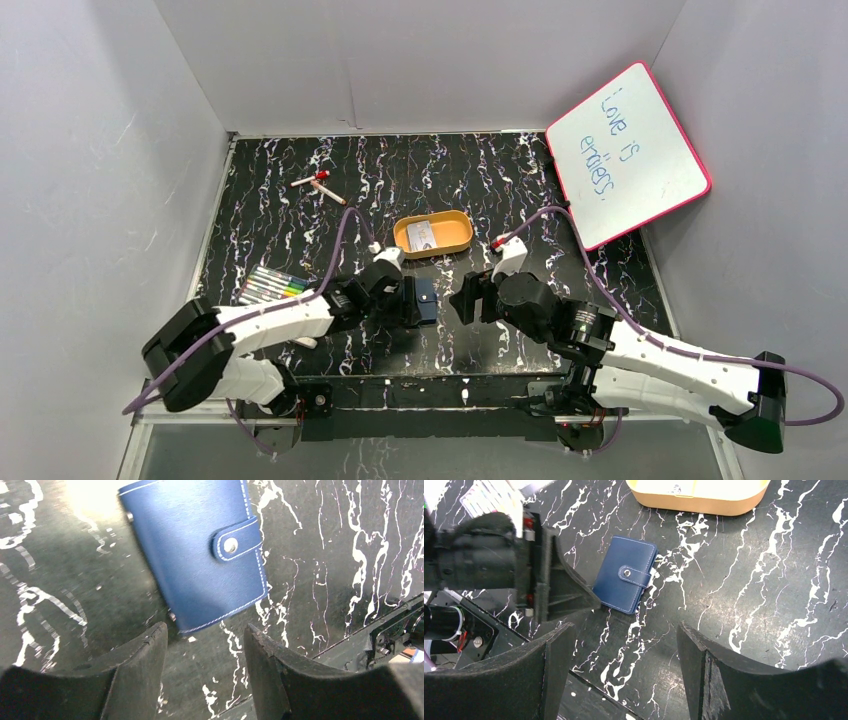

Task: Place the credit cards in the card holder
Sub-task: Place the card holder at the center of the board, then reset both arms

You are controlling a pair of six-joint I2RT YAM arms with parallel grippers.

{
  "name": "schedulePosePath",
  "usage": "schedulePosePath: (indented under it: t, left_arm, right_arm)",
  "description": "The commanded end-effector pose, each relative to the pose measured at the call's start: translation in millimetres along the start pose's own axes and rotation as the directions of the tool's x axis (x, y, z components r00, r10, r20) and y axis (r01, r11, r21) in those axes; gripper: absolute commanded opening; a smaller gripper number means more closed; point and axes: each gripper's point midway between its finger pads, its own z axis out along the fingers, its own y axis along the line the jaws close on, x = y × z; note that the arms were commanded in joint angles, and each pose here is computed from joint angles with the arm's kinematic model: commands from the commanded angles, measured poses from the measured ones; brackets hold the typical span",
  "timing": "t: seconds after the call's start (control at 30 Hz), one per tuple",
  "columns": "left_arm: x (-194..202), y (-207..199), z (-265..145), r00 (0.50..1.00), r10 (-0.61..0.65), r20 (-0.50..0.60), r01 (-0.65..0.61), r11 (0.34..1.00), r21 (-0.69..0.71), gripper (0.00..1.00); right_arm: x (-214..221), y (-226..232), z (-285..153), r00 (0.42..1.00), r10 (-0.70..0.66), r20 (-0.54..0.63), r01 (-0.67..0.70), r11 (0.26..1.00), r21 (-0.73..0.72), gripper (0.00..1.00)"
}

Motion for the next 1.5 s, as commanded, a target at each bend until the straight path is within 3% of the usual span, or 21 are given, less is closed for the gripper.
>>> schedulePosePath:
  t: [0.0,0.07,0.13,0.27,0.43,0.5,0.6,0.63,0.73,0.87,1.03,1.13,1.23,1.33,1.47]
  left_arm:
    - [-20.1,13.5,-31.9,0.991,-0.003,0.133,0.009,0.999,-0.044,0.56]
    - [-33.9,14.4,-52.1,0.977,-0.022,0.21,0.031,0.999,-0.04,0.6]
    - [-46.6,22.1,-70.6,0.958,-0.058,0.28,0.081,0.994,-0.071,0.7]
    - [-61.6,58.3,-99.8,0.904,-0.168,0.392,0.281,0.927,-0.249,0.85]
    - [-75.6,70.7,-133.6,0.854,-0.256,0.453,0.449,0.803,-0.392,0.88]
    - [-85.7,65.3,-144.8,0.84,-0.265,0.473,0.469,0.792,-0.391,0.88]
    - [-99.1,65.6,-159.1,0.814,-0.249,0.525,0.488,0.784,-0.383,0.89]
    - [-102.2,66.0,-162.1,0.812,-0.233,0.534,0.477,0.793,-0.379,0.89]
    - [-114.7,55.2,-163.3,0.87,-0.062,0.49,0.28,0.879,-0.385,0.91]
    - [-138.9,42.8,-184.0,0.854,0.103,0.51,0.118,0.917,-0.382,0.94]
    - [-199.1,13.0,-261.1,0.719,0.201,0.665,0.059,0.936,-0.346,0.93]
    - [-227.1,7.2,-312.1,0.63,0.223,0.744,0.092,0.93,-0.356,0.93]
    - [-242.3,3.7,-343.6,0.571,0.246,0.783,0.099,0.926,-0.364,0.93]
    - [-254.7,-6.9,-359.5,0.537,0.268,0.8,0.072,0.93,-0.36,0.92]
    - [-276.1,-34.0,-378.7,0.484,0.245,0.84,0.029,0.955,-0.295,0.92]
  right_arm:
    - [-26.4,13.0,-9.4,0.998,0.01,0.056,-0.008,0.999,-0.044,0.81]
    - [-29.4,13.6,-9.0,0.998,-0.004,0.062,0.007,0.999,-0.042,0.82]
    - [-34.7,11.4,-7.6,0.997,-0.008,0.079,0.01,1.0,-0.018,0.84]
    - [-53.3,0.2,1.6,0.991,0.031,0.132,-0.046,0.992,0.114,0.86]
    - [-85.9,-11.1,13.2,0.986,-0.029,0.165,-0.025,0.949,0.313,0.97]
    - [-97.8,-12.6,25.6,0.992,-0.057,0.109,0.015,0.935,0.355,0.99]
    - [-111.6,-30.1,48.7,1.0,0.022,0.012,-0.025,0.935,0.354,0.99]
    - [-120.1,-42.3,54.5,0.998,0.058,0.015,-0.059,0.932,0.357,0.99]
    - [-145.9,-66.0,60.0,0.99,0.081,0.113,-0.118,0.923,0.366,0.99]
    - [-195.4,-95.9,41.1,0.951,0.078,0.3,-0.198,0.896,0.397,0.99]
    - [-288.4,-68.9,-24.6,0.881,-0.043,0.471,-0.13,0.935,0.33,0.99]
    - [-328.9,-45.1,-82.7,0.796,-0.152,0.586,-0.023,0.96,0.28,0.98]
    - [-351.7,-35.7,-133.0,0.718,-0.241,0.653,0.023,0.946,0.324,0.98]
    - [-357.6,-40.4,-151.4,0.713,-0.276,0.645,0.01,0.923,0.384,0.98]
    - [-346.2,-59.2,-127.0,0.749,-0.316,0.583,-0.015,0.871,0.491,0.99]
